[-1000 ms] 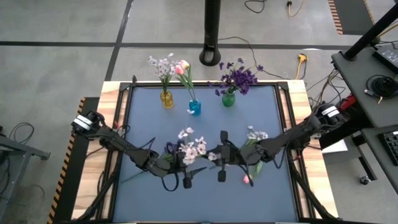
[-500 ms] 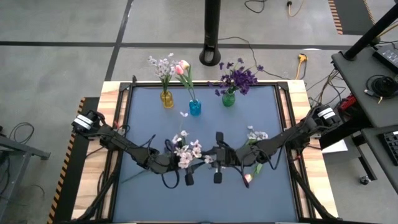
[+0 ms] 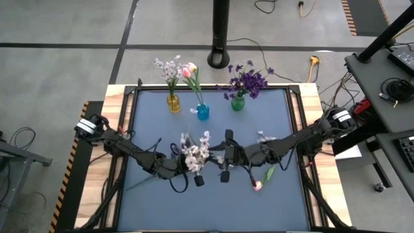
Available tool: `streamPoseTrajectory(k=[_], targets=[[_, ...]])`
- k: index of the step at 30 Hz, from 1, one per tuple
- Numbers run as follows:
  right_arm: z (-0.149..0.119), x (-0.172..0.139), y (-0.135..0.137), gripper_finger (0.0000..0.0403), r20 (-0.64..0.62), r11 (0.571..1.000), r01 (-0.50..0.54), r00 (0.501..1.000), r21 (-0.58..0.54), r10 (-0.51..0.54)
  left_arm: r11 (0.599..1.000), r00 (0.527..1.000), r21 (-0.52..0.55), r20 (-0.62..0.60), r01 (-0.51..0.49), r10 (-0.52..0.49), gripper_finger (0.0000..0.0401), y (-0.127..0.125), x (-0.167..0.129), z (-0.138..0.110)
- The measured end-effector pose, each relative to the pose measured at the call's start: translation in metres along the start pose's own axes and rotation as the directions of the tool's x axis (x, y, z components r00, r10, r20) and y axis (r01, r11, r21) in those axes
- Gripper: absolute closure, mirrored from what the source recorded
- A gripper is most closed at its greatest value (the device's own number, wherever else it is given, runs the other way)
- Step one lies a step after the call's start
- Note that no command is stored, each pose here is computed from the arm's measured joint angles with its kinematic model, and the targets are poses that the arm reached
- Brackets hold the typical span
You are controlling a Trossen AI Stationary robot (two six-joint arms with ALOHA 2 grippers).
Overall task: Sort flowers into vase by color
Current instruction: Put the top white flower into the yellow vase
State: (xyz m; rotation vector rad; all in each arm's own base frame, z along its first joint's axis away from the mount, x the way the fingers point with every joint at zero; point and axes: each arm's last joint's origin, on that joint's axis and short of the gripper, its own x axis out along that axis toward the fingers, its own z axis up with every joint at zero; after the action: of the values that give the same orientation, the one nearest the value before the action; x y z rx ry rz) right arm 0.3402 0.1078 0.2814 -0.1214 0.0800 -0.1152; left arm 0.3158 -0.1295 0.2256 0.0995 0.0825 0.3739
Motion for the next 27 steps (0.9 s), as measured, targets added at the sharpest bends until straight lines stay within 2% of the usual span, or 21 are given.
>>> streamPoseTrajectory(k=[4, 6, 8, 13, 17, 22, 27], targets=[[0.013, -0.01, -0.007, 0.0222, 0.013, 1.0, 0.007, 1.0, 0.006, -0.007, 1.0, 1.0, -0.007, -0.003, -0.018, 0.018, 0.0396, 0.006, 0.003, 0.002], [0.02, -0.017, -0.012, 0.021, 0.012, 1.0, 0.008, 1.0, 0.007, -0.008, 1.0, 1.0, -0.015, 0.004, 0.007, -0.007, 0.0396, 0.008, 0.002, 0.006], [0.028, -0.027, -0.018, 0.0201, -0.002, 1.0, 0.013, 1.0, 0.003, -0.013, 0.999, 0.999, -0.027, 0.018, 0.047, -0.047, 0.0396, 0.009, 0.0, 0.012], [0.046, -0.051, -0.031, 0.0188, -0.013, 1.0, 0.014, 1.0, 0.005, -0.014, 0.999, 0.999, 0.001, 0.0, 0.051, -0.051, 0.0398, 0.025, -0.011, 0.031], [0.052, -0.062, -0.037, 0.0186, -0.025, 1.0, 0.014, 1.0, -0.001, -0.014, 0.998, 0.997, 0.054, -0.069, 0.022, -0.019, 0.0398, 0.054, -0.022, 0.046], [0.048, -0.063, -0.037, 0.0188, -0.053, 1.0, 0.011, 0.999, -0.017, -0.012, 0.996, 0.992, 0.067, -0.104, -0.065, 0.071, 0.0399, 0.098, -0.034, 0.063], [0.042, -0.059, -0.037, 0.0188, -0.08, 1.0, 0.014, 0.997, -0.017, -0.015, 0.983, 0.978, 0.06, -0.105, -0.173, 0.178, 0.0399, 0.142, -0.046, 0.061]])
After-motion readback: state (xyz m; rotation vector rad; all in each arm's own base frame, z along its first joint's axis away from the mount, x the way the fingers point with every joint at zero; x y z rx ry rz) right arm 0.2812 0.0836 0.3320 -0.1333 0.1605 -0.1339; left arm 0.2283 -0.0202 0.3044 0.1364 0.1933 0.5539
